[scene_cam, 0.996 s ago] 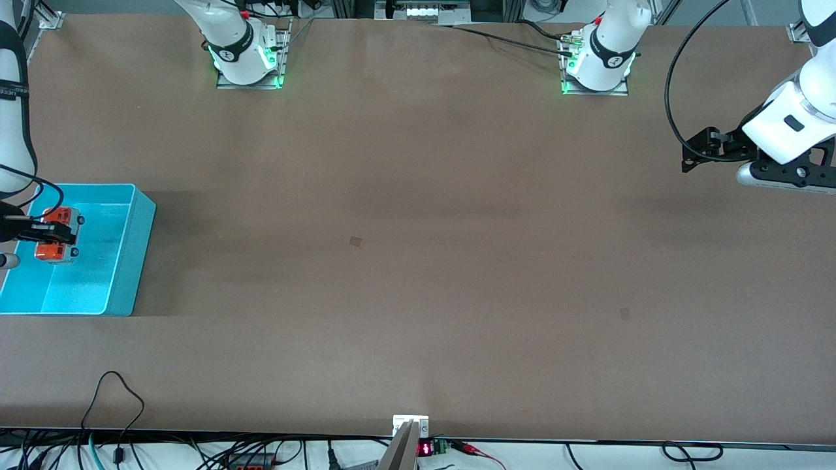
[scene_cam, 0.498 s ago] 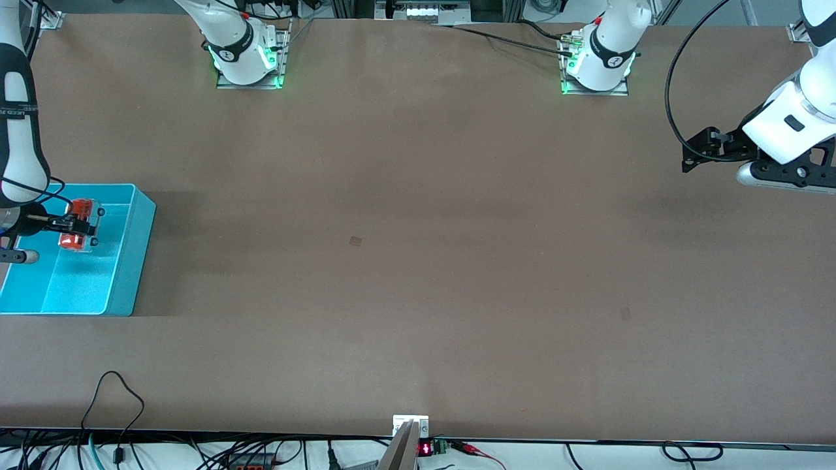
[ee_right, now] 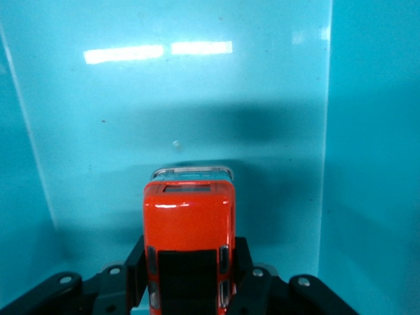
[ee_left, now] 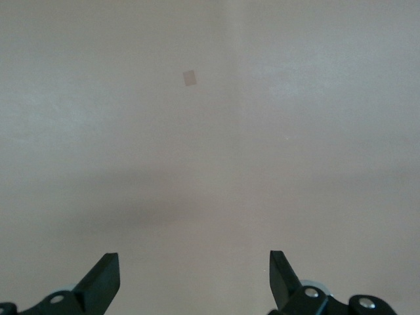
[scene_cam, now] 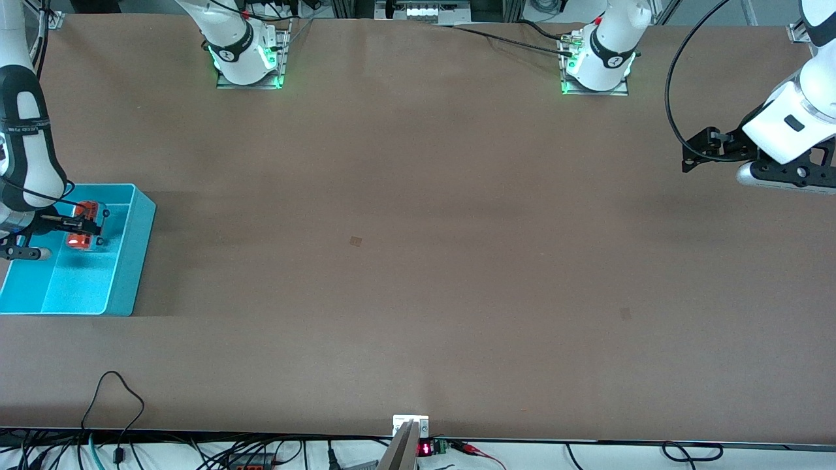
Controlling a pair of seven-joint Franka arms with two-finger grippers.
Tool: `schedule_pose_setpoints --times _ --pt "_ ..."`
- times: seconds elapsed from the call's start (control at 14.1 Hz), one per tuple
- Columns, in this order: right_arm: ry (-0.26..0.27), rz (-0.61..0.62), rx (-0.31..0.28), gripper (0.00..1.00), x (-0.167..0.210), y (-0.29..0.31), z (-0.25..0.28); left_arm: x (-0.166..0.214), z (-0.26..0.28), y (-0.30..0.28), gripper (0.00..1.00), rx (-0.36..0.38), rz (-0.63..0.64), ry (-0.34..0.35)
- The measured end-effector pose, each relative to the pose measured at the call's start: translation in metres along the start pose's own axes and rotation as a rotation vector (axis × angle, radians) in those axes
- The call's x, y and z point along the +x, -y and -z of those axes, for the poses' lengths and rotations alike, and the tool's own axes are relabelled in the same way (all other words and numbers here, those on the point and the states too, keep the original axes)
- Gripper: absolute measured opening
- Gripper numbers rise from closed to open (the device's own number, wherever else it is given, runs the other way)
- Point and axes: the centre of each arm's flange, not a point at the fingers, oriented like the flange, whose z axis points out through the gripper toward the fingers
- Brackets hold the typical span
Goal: Wind up bus and store in blue box
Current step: 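Lower the bus into the blue box and open the right gripper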
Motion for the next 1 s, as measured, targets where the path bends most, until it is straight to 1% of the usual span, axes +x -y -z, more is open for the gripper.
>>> schedule_pose_setpoints --times 0.28,0.57,0.64,0.71,0.78,0.85,0.92,1.0 --pt "-0.036 0.060 -0.028 0.54 -0.004 -0.024 -0.014 0.000 0.000 0.000 1.00 0.000 0.000 0.000" --pt "-0.036 0.063 -0.028 0.54 -0.004 -0.025 -0.022 0.000 0.000 0.000 1.00 0.000 0.000 0.000" --pt "-0.036 0.062 -0.027 0.60 -0.004 -0.024 -0.022 0.000 0.000 0.000 1.00 0.000 0.000 0.000" --pt "-0.037 0.061 -0.027 0.68 -0.004 -0.024 -0.022 0.000 0.000 0.000 1.00 0.000 0.000 0.000" --pt "-0.037 0.061 -0.026 0.74 -0.004 -0.024 -0.022 0.000 0.000 0.000 1.00 0.000 0.000 0.000" --pt "-0.038 0.061 -0.024 0.74 -0.003 -0.023 -0.022 0.000 0.000 0.000 1.00 0.000 0.000 0.000" --pt "-0.041 0.062 -0.019 0.79 -0.002 -0.020 -0.022 0.000 0.000 0.000 1.00 0.000 0.000 0.000" --pt "-0.045 0.062 -0.013 0.89 0.000 -0.017 -0.022 0.000 0.000 0.000 1.00 0.000 0.000 0.000"
